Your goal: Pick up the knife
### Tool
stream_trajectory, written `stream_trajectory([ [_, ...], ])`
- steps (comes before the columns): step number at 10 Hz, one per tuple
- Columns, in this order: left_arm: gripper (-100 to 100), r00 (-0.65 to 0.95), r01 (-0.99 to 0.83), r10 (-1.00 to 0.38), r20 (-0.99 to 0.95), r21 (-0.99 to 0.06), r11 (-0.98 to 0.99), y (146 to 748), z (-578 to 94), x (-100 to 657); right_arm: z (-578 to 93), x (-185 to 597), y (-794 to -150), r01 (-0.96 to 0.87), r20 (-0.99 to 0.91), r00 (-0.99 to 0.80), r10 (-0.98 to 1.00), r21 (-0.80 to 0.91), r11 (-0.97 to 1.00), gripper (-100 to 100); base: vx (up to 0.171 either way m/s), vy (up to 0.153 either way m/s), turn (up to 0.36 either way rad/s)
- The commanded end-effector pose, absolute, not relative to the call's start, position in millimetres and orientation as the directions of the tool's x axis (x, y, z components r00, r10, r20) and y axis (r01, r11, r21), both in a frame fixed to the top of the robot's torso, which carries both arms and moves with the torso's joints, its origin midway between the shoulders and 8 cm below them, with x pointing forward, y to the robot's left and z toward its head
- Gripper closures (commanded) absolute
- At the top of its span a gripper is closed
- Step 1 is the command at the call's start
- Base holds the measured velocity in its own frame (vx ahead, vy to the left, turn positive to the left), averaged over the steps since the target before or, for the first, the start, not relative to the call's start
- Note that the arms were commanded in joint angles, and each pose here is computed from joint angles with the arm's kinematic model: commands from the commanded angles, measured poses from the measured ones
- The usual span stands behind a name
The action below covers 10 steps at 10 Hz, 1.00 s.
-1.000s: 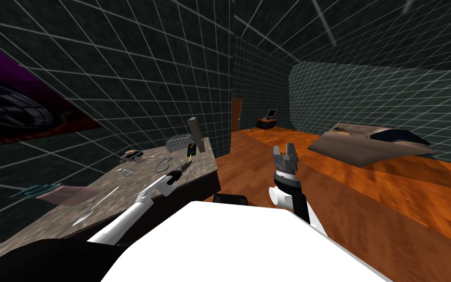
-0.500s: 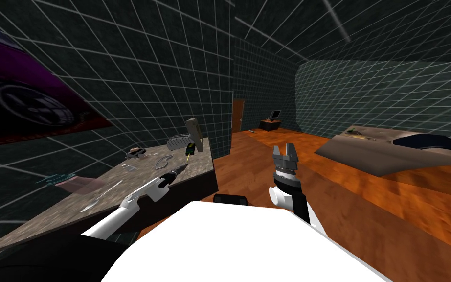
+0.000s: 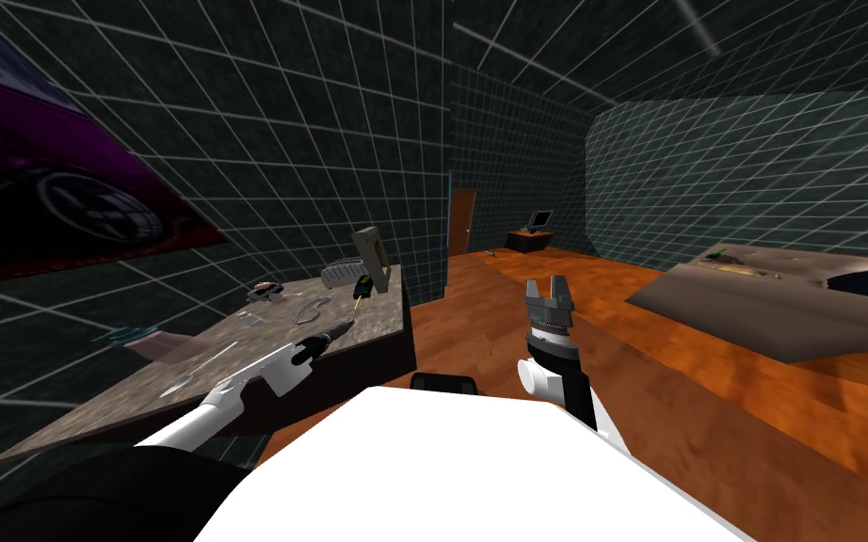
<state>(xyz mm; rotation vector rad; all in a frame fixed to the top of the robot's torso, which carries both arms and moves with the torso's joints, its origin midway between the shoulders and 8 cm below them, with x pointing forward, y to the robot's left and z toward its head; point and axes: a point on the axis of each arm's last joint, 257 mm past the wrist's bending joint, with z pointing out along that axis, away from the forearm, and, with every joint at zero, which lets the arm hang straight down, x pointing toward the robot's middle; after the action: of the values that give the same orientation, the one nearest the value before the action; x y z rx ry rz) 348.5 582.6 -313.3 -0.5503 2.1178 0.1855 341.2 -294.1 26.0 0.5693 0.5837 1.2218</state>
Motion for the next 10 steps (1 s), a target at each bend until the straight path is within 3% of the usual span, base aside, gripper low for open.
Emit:
stream_trajectory([
  [1,-100,-0.521,-0.453,-0.299,-0.799,-0.038,0.891,591,-312,337,26,341,-294,-0.689,-0.106,0.237,0.966,0.682,0.244,0,0.050,-0.070,0.092],
  [10,-100,-0.679,-0.426,-0.230,-0.697,0.119,0.897,621,-310,287,26,341,-294,-0.689,-0.106,0.237,0.966,0.683,0.244,0,0.075,-0.083,0.089],
])
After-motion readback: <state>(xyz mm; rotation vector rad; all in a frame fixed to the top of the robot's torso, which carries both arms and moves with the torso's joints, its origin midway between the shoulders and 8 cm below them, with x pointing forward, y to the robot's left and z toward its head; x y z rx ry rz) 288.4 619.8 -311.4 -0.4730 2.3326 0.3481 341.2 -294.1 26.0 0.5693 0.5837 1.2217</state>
